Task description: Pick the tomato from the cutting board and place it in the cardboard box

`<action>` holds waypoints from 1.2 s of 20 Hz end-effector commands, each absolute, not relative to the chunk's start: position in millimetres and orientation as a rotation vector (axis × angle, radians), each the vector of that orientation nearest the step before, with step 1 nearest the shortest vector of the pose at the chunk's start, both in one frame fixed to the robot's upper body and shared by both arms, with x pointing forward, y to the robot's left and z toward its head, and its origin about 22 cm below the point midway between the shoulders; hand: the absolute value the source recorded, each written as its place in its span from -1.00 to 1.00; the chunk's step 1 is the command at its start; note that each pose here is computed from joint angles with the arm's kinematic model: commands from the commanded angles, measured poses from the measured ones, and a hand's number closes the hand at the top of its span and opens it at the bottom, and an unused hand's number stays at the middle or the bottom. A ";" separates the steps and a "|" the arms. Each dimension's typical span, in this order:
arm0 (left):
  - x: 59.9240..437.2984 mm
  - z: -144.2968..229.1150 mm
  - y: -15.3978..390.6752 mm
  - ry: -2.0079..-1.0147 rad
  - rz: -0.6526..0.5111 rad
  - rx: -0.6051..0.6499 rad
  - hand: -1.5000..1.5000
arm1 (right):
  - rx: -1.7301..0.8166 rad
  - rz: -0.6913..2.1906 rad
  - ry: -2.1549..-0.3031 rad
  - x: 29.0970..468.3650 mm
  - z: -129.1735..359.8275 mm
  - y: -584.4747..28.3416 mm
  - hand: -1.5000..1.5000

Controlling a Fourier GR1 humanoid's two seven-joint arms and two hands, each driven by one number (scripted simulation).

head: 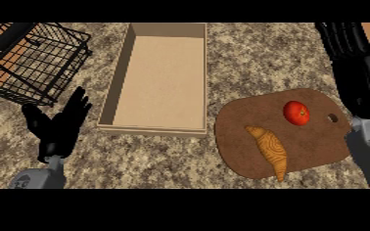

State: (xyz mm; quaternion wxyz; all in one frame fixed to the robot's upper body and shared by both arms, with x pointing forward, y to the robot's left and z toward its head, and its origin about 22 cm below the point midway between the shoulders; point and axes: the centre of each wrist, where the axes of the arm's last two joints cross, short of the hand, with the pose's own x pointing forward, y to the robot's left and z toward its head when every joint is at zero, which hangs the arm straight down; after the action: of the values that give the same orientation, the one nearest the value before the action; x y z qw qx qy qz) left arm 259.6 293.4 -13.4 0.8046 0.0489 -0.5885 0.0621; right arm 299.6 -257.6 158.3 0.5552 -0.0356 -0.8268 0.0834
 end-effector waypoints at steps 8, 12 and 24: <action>258.1 26.8 364.5 -1.384 -0.124 0.593 0.00 | -0.615 0.474 -1.759 255.6 73.6 -358.1 -1.00; 245.2 12.2 363.7 -1.352 -0.188 0.631 0.00 | -0.402 -0.094 -1.848 210.5 -38.5 -330.7 -1.00; 253.2 12.3 353.8 -1.373 -0.228 0.636 0.00 | -0.573 0.338 -1.892 192.1 -62.8 -444.0 -1.00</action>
State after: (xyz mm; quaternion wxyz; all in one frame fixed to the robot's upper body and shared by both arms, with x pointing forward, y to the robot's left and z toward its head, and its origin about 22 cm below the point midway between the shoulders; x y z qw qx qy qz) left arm 256.2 356.8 17.8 0.7220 0.2829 -0.6240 -0.0964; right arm 197.4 -408.1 -69.9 0.5288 -0.1933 -0.8244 0.0591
